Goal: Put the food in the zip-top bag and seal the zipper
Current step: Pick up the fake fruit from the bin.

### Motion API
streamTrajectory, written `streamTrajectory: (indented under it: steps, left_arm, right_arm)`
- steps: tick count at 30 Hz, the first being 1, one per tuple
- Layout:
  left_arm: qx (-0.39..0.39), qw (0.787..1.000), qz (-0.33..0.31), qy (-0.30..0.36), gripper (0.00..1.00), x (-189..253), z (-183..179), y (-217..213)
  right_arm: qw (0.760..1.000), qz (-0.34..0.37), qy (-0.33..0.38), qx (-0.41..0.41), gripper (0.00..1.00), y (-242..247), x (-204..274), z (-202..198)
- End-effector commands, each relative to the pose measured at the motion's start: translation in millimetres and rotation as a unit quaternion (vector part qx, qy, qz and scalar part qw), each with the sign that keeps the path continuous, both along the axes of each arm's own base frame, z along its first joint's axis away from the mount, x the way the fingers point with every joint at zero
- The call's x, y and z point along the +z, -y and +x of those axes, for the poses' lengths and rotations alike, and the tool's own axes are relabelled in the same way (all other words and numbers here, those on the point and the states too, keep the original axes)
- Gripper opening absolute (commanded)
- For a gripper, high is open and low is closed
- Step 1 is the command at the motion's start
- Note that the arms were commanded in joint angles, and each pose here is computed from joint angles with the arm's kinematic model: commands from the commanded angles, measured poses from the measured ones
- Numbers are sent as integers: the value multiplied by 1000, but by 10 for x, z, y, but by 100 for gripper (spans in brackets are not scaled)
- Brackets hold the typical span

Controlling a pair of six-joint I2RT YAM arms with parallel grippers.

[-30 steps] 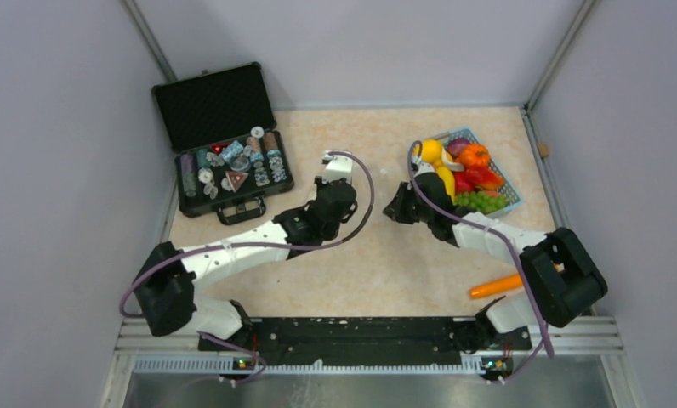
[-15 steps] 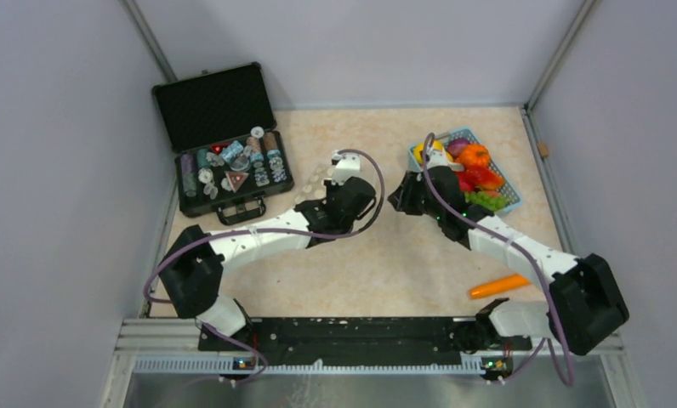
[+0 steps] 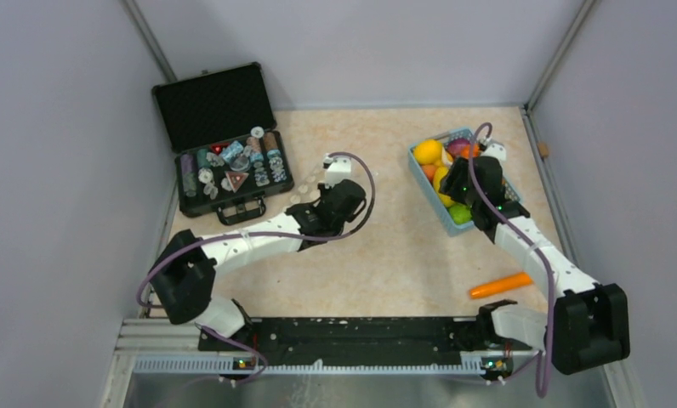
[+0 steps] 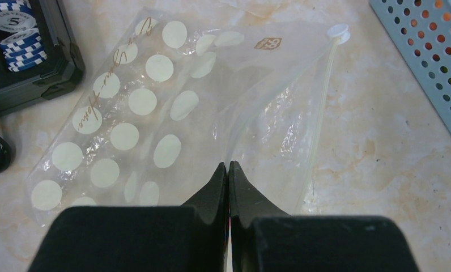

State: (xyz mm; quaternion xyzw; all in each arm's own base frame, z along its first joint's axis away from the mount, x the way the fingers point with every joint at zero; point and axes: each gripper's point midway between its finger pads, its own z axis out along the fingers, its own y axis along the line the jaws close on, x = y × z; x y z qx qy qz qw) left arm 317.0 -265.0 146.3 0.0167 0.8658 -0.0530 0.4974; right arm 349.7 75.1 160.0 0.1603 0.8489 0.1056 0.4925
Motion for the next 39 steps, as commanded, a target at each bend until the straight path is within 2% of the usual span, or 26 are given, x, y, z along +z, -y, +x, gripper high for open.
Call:
streamTrajectory:
  steps: [1, 8, 17, 18, 20, 23, 24, 27, 31, 35, 39]
  left_arm:
    - [-8, 998, -53, 26, 0, 247, 24, 34]
    - [-11, 999, -46, 24, 0, 240, 9, -1]
    - [-24, 998, -57, 27, 0, 274, -4, 35]
    - [-25, 998, -56, 27, 0, 267, -4, 36]
    - [-25, 998, -55, 27, 0, 267, -1, 38]
    - [-20, 998, -55, 29, 0, 271, 5, 14]
    - [-18, 998, -56, 32, 0, 283, 8, 7]
    - [-18, 997, -60, 38, 0, 313, 22, -3]
    - [-19, 997, -59, 40, 0, 347, 33, -12]
    - [-17, 997, -59, 40, 0, 340, 33, -32]
    - [-18, 997, -60, 37, 0, 319, 41, -24]
  right_arm:
    - [999, -44, -16, 18, 57, 59, 12, 85]
    - [997, -67, -36, 21, 59, 87, -98, 155]
    - [998, -62, 31, 6, 86, 107, -44, 288]
    - [998, -63, 14, -17, 95, 172, -109, 273]
    - [997, -60, -13, -46, 99, 241, -142, 305]
    - [995, -75, -58, -13, 96, 161, -251, 370]
    - [995, -76, -68, -11, 92, 151, -278, 388]
    - [994, -70, -82, 20, 72, 39, -396, 434]
    - [993, -75, -94, 3, 60, 92, -477, 415]
    - [993, -79, -89, 2, 54, 114, -468, 388]
    - [992, -81, -100, 4, 59, 109, -531, 397]
